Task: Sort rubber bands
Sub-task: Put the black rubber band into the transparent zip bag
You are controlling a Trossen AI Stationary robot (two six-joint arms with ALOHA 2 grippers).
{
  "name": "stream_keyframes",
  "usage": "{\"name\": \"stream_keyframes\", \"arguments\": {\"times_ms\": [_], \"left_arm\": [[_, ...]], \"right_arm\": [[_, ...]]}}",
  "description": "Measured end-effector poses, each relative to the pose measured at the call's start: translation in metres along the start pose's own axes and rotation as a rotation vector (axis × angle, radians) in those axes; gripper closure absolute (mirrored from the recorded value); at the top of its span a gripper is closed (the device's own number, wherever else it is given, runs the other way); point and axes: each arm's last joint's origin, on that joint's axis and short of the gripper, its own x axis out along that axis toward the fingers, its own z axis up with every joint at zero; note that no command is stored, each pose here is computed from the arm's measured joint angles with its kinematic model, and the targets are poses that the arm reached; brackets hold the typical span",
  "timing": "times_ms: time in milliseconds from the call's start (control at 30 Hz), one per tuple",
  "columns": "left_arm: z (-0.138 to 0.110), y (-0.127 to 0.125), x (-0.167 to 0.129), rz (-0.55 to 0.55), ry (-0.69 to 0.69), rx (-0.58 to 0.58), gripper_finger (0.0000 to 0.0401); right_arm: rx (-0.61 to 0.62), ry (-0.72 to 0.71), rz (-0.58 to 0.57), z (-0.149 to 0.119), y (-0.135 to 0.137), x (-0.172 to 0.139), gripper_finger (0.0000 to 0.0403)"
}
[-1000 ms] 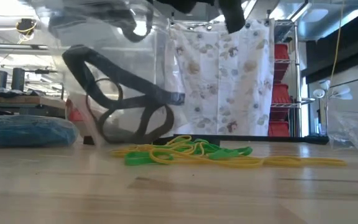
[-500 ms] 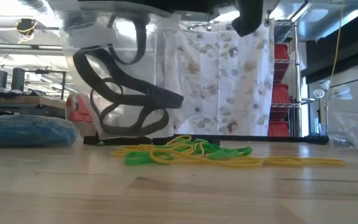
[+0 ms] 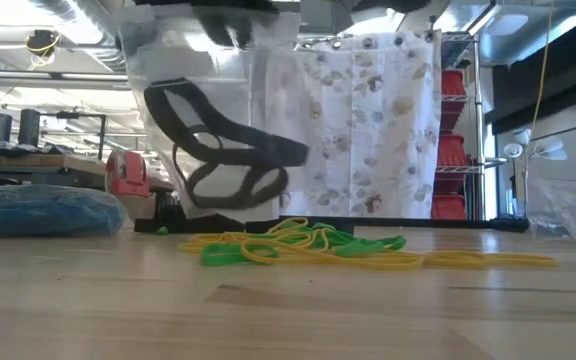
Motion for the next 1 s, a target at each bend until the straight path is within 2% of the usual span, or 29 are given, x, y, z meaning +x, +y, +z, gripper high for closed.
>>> {"name": "stream_keyframes", "arguments": {"times_ms": [133, 300, 467, 567, 800, 900, 1000], "left_arm": [[-0.004, -0.003, -0.004, -0.014, 0.005, 0.036, 0.0400], [-0.008, -0.003, -0.007, -0.009, 0.021, 0.066, 0.0400], [-0.009, -0.003, -0.007, -0.009, 0.024, 0.067, 0.0400], [-0.009, -0.003, -0.007, -0.008, 0.024, 0.072, 0.0400], [-0.010, -0.001, -0.007, 0.009, 0.028, 0.080, 0.0400], [-0.012, 0.003, -0.007, 0.036, 0.054, 0.077, 0.0400], [-0.014, 0.006, -0.008, 0.063, 0.072, 0.070, 0.0400]], "right_arm": [[0.197, 0.059, -0.071, -0.009, -0.010, 0.003, 0.0398], [0.436, 0.053, -0.085, -0.011, -0.013, 0.003, 0.0398], [0.557, 0.060, -0.088, -0.012, -0.013, 0.003, 0.0394], [0.565, 0.073, -0.089, -0.013, -0.012, 0.003, 0.0367], [0.516, 0.131, -0.080, -0.009, -0.015, 0.001, 0.0262], [0.507, 0.159, -0.068, 0.003, -0.024, -0.006, 0.0238], [0.497, 0.207, -0.072, 0.013, -0.031, -0.013, 0.0231]]}}
